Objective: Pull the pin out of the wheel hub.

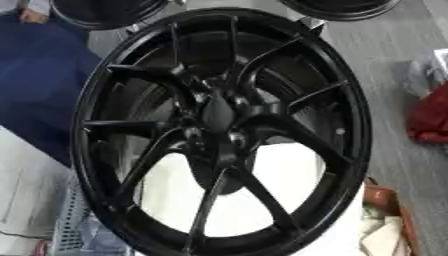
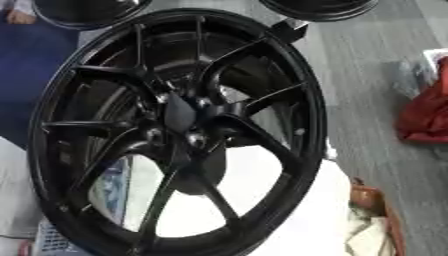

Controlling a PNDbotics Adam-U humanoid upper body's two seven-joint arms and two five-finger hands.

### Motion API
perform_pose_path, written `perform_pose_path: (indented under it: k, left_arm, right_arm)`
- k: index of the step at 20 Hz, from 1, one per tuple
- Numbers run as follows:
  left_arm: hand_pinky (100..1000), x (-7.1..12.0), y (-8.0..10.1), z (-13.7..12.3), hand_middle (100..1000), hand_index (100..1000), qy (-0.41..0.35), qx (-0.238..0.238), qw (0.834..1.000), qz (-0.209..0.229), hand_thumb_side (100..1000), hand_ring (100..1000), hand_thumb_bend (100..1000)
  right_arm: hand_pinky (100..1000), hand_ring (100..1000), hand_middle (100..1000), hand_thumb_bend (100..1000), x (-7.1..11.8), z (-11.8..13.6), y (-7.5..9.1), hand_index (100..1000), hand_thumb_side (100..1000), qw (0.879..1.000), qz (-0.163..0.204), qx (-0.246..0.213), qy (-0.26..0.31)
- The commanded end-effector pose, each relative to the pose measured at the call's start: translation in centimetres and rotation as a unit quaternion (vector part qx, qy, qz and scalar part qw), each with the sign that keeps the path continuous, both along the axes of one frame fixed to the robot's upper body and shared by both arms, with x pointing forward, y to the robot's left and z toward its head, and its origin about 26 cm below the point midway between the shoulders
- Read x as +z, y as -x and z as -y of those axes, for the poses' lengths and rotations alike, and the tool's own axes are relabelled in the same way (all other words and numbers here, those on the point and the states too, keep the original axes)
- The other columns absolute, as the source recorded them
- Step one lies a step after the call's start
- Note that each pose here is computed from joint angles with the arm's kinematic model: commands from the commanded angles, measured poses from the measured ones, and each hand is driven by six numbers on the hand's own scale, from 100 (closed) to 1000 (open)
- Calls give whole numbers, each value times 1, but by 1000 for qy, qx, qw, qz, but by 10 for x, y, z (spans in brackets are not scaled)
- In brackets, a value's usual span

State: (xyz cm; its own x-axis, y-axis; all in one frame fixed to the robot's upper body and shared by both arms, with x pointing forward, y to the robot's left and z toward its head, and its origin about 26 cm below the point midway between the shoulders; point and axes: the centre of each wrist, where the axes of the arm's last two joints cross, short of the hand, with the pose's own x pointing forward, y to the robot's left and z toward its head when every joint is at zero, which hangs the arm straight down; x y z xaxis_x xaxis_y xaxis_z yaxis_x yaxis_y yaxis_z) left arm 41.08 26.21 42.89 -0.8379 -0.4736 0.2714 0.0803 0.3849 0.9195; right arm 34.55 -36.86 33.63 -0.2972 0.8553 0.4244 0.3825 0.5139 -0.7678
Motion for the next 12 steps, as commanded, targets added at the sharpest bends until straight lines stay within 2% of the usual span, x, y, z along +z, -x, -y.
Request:
perform_pose_path:
  k: [1,6,10,12]
  left_arm:
    - [633,16,11,-48,246,335,23,71,997,28,191,416,100]
    - [635,1,19,-111,253,344,60,167,984,24,197,420,100]
    - [635,-21,29,-168,258,352,117,251,961,10,206,421,100]
    - [635,-31,32,-185,262,355,127,284,950,5,200,423,100]
  right_arm:
    - [853,746,689,100,16,9,9,767,695,1000,21,-17,10]
    - [854,746,689,100,14,13,10,768,696,999,21,-24,7]
    - [854,746,689,100,14,15,11,768,699,999,24,-27,3]
    - [854,746,689,100,14,16,12,768,700,999,26,-28,1]
